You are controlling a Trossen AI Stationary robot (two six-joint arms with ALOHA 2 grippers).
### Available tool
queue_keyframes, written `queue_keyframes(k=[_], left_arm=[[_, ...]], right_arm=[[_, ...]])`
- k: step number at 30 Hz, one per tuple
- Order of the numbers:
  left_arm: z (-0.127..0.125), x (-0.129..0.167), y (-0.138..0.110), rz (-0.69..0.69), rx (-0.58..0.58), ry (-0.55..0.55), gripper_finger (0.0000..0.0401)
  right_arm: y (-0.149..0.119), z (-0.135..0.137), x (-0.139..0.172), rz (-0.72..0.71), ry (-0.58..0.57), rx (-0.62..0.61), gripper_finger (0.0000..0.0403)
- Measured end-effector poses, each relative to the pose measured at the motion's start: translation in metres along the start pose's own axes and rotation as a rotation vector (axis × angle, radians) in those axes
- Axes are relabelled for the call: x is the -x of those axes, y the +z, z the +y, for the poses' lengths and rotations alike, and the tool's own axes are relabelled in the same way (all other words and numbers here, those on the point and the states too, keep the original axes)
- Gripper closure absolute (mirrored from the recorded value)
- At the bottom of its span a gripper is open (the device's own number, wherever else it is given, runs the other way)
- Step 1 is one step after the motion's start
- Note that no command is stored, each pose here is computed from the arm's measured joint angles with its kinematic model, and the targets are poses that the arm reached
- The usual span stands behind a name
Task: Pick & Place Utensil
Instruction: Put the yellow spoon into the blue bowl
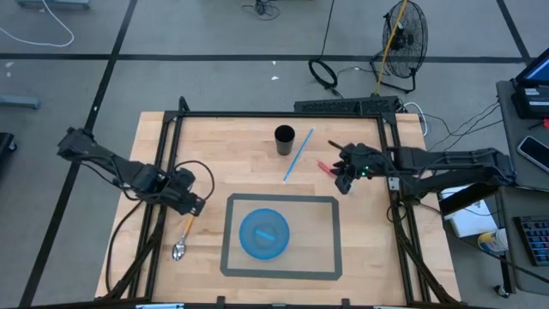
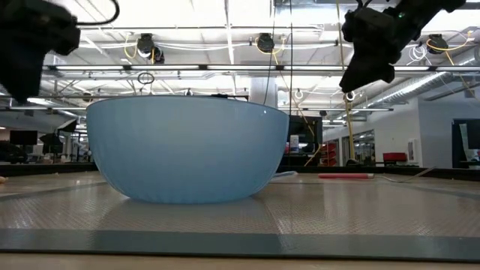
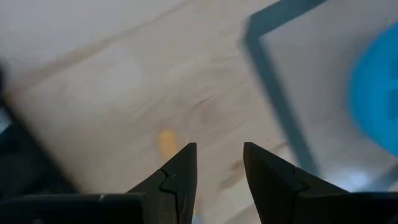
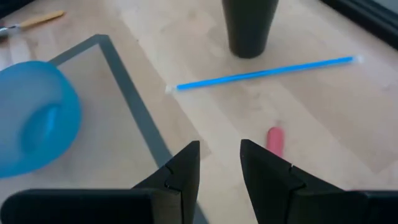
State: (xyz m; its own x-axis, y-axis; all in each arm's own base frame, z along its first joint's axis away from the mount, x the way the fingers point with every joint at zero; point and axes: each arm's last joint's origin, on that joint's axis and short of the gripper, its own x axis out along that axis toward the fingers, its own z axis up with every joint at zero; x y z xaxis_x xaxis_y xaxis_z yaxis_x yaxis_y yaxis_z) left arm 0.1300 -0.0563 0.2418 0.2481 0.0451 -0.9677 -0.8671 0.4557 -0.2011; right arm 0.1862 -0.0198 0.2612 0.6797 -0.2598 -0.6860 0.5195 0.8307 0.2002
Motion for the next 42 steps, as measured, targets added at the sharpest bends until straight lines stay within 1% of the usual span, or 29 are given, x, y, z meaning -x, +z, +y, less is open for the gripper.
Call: queue_keyframes(k=[3,10,13,17,19,23,27,31,37,40,42], left_arm=[[-0.001,-0.006,-0.002,0.052,0.032,0.076,0.0265],[-0.011,-0.02,-0.005,0.106,0.053,0.149,0.0262],[-0.015,-0.024,-0.006,0.121,0.062,0.165,0.0247],[-0.015,-0.032,-0.008,0.138,0.084,0.19,0.0213],[-0.011,-0.043,-0.011,0.164,0.116,0.189,0.0196],[-0.006,-0.064,-0.018,0.225,0.146,0.147,0.0166],[-0.003,-0.077,-0.023,0.225,0.166,0.11,0.0151],[0.005,-0.085,-0.026,0.23,0.183,0.133,0.0149],[0.014,-0.092,-0.029,0.227,0.195,0.171,0.0149],[0.016,-0.095,-0.03,0.223,0.192,0.174,0.016],[0.016,-0.099,-0.03,0.227,0.189,0.143,0.0175]], right_arm=[[0.003,-0.004,0.0,-0.02,-0.008,0.006,0.0291],[0.006,-0.008,0.001,-0.029,-0.016,0.017,0.0291],[0.006,-0.008,0.0,-0.024,0.003,0.018,0.0291],[0.008,-0.006,0.001,-0.04,0.036,0.028,0.0291],[0.01,-0.005,0.001,-0.054,0.044,0.028,0.0291],[0.011,-0.005,0.001,-0.062,0.048,0.026,0.0291],[0.01,-0.005,0.001,-0.06,0.054,0.024,0.0291],[0.011,-0.004,0.001,-0.055,0.076,0.023,0.0291],[0.014,-0.003,0.001,-0.094,0.093,0.016,0.0291],[0.016,-0.002,0.002,-0.111,0.101,0.013,0.0291],[0.016,-0.002,0.002,-0.114,0.099,0.013,0.0291]])
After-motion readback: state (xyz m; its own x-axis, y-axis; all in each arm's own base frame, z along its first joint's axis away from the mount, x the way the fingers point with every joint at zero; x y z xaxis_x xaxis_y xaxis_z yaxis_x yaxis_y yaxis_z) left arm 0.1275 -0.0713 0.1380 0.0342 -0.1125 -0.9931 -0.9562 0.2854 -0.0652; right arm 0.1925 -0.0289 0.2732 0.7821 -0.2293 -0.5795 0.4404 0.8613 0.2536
